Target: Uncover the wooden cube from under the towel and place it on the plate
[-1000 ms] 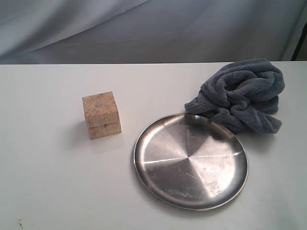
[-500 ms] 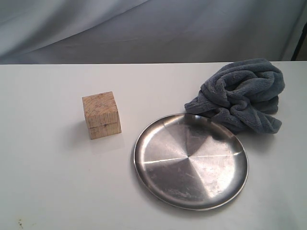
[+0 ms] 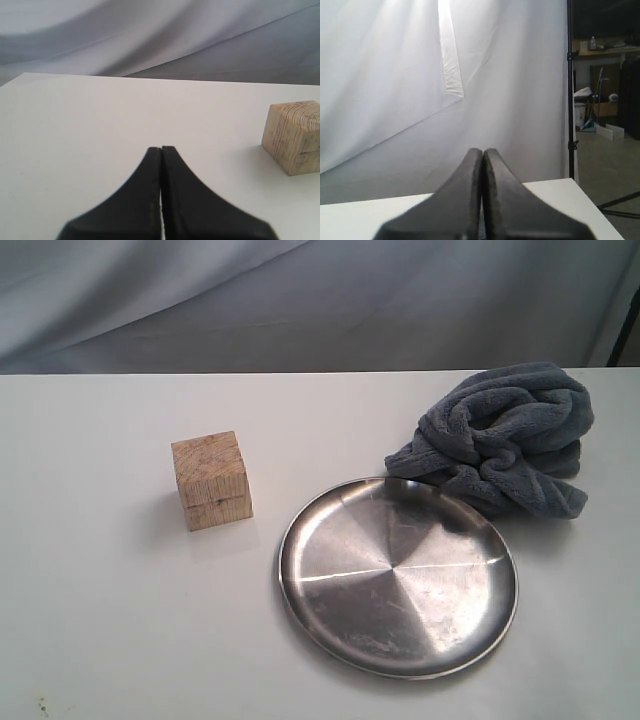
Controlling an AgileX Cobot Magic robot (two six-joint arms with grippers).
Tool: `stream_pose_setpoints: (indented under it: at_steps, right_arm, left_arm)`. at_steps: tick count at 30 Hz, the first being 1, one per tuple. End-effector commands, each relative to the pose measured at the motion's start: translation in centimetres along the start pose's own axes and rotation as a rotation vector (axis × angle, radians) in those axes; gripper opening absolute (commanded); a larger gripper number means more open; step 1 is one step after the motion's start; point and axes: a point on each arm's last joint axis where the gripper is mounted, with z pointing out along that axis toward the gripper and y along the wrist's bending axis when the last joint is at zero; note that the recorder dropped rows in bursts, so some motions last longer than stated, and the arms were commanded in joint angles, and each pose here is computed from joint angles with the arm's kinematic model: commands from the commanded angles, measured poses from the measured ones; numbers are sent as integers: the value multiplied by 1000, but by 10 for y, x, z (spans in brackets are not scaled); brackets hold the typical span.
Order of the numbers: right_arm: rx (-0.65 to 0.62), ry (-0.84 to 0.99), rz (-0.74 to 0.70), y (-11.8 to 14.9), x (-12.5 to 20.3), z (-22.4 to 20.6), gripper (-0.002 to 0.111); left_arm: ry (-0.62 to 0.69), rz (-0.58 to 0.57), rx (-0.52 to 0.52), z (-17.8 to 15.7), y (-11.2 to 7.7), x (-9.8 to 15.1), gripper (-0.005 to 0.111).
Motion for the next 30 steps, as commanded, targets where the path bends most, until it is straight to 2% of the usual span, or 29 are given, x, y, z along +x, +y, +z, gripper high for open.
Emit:
stream_pose_setpoints:
  at_steps: [1, 4, 7, 8, 10, 11, 13, 14, 16, 17, 18, 19, 26, 28, 30]
  right_arm:
    - [-13, 320, 93, 5, -21, 62, 0]
    - [-44, 552, 196, 12, -5, 110, 0]
    - [-55, 790, 409, 28, 41, 154, 0]
    - [-43, 804, 473, 32, 49, 161, 0]
    - [51, 815, 753, 42, 72, 182, 0]
    - [72, 827, 785, 44, 79, 186, 0]
    - [36, 873, 727, 51, 89, 190, 0]
    - [-14, 882, 652, 55, 89, 192, 0]
    - [-284, 893, 362, 80, 77, 203, 0]
    - [-443, 907, 260, 99, 70, 206, 0]
    - [-552, 897, 201, 116, 61, 210, 0]
    - [-637, 876, 156, 135, 53, 215, 0]
    - [-980, 849, -10, 217, 44, 219, 0]
    - [-1053, 831, -66, 239, 46, 218, 0]
    - [-1086, 818, -101, 257, 49, 218, 6]
  left_arm:
    - [-7, -3, 0, 0, 0, 0, 0]
    - [-7, -3, 0, 0, 0, 0, 0]
    - [-7, -3, 0, 0, 0, 0, 0]
    - [-7, -3, 0, 0, 0, 0, 0]
    - [-7, -3, 0, 0, 0, 0, 0]
    - [-7, -3, 0, 0, 0, 0, 0]
    - [-7, -3, 0, 0, 0, 0, 0]
    - [-7, -3, 0, 0, 0, 0, 0]
    - [-7, -3, 0, 0, 0, 0, 0]
    - [-7, -3, 0, 0, 0, 0, 0]
    - [-7, -3, 0, 0, 0, 0, 0]
    - [-7, -3, 0, 0, 0, 0, 0]
    - [-7, -3, 0, 0, 0, 0, 0]
    - [-7, -3, 0, 0, 0, 0, 0]
    - [-7, -3, 0, 0, 0, 0, 0]
